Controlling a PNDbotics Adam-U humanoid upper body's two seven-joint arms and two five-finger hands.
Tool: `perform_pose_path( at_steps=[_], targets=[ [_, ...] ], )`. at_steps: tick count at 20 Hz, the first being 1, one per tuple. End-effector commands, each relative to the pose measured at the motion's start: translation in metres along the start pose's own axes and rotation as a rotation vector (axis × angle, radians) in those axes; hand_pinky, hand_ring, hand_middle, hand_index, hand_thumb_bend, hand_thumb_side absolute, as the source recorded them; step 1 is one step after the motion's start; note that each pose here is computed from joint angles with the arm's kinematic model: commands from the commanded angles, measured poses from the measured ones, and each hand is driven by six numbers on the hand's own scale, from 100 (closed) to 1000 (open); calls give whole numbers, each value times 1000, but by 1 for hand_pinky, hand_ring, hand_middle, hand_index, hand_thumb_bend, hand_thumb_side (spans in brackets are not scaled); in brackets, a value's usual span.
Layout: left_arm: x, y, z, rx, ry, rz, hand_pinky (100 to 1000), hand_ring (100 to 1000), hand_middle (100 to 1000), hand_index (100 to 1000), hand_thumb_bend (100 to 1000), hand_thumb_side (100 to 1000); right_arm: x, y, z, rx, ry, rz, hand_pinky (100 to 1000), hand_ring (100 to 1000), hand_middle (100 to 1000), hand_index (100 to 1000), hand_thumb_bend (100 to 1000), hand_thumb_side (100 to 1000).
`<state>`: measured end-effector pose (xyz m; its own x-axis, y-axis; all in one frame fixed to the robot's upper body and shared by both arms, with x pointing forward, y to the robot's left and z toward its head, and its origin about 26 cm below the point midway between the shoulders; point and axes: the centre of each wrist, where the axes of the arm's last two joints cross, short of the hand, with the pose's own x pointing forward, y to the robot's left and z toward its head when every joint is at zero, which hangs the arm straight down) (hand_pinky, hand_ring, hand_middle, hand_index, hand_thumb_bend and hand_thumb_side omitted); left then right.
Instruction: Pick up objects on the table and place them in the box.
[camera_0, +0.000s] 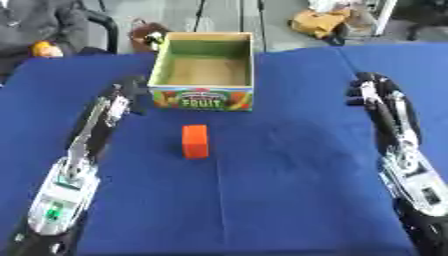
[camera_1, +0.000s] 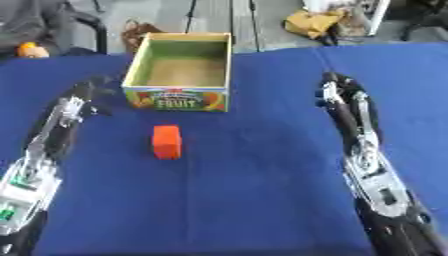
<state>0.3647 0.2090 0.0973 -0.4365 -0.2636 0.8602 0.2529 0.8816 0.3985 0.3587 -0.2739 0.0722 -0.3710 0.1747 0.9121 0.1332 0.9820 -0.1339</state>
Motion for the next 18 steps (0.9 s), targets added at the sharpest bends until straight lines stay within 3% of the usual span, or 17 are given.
perform_pose_path(
  at_steps=[1,11,18],
  targets=[
    [10,13,-9,-29,-18,-97,671,847,853,860,433,843,7,-1,-5,4,-27,5,594,628,614,760,100,634],
    [23,25,-43,-220,35,-548,727,850,843,838,634,611,5,1,-4,19,-23,2,596,628,613,761,100,635],
    [23,20,-70,-358,86,-830,737,828,819,828,687,569,4,3,-4,32,-19,-2,596,626,610,762,100,635]
  ],
)
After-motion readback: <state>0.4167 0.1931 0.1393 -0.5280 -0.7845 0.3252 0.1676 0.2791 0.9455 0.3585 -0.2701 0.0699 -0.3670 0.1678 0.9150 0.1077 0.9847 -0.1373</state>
